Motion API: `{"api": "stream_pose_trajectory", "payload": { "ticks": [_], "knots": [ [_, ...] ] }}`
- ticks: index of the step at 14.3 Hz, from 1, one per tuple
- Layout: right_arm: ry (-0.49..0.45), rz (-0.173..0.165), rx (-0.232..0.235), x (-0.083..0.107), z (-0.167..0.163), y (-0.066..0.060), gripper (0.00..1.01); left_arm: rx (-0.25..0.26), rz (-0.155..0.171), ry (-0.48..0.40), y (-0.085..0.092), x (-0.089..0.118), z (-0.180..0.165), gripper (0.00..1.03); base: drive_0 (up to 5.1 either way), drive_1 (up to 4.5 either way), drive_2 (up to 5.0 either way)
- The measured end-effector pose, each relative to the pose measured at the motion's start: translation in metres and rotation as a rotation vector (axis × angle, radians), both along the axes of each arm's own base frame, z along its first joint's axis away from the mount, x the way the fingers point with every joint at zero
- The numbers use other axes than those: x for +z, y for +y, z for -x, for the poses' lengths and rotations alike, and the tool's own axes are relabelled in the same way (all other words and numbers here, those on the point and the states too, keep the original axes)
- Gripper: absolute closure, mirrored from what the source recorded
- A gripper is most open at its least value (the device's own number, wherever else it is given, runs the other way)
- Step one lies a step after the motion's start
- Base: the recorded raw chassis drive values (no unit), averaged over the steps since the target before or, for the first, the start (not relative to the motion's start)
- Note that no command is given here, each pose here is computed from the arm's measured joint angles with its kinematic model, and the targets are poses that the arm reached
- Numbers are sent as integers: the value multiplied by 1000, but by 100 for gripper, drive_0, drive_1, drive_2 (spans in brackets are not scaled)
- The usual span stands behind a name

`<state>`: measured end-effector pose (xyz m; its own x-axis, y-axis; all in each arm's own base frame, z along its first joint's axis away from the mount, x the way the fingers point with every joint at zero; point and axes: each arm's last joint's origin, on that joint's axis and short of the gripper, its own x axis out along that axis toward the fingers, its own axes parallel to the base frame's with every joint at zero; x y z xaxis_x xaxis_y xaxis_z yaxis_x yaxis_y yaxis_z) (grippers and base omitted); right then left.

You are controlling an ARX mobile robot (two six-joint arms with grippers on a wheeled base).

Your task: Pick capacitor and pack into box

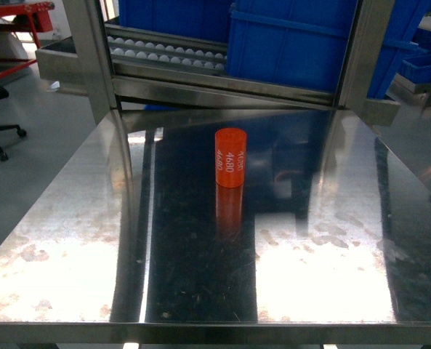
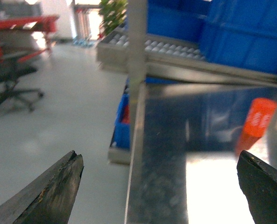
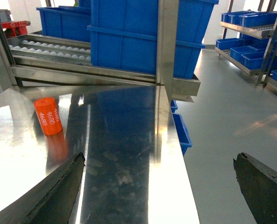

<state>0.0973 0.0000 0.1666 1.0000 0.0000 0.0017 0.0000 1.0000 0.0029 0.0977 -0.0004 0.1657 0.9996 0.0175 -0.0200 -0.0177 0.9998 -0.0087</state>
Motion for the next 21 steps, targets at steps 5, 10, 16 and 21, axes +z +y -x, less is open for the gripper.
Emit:
{"api": "stream_pose_trajectory", "payload": {
  "ticks": [5, 10, 16, 21],
  "knots": [
    [0, 0, 0, 0, 0, 0, 3, 15, 105, -49, -25, 28, -94, 5, 0, 0, 0],
    [0, 0, 0, 0, 0, 0, 3, -287, 79, 61, -112, 23, -242, 5, 0, 0, 0],
    [0, 0, 0, 0, 0, 0, 3, -427, 43, 109, -169, -14, -299, 5, 0, 0, 0],
    [0, 0, 0, 0, 0, 0, 3, -465, 2, 181, -182, -58, -314, 5, 0, 0, 0]
  ]
}}
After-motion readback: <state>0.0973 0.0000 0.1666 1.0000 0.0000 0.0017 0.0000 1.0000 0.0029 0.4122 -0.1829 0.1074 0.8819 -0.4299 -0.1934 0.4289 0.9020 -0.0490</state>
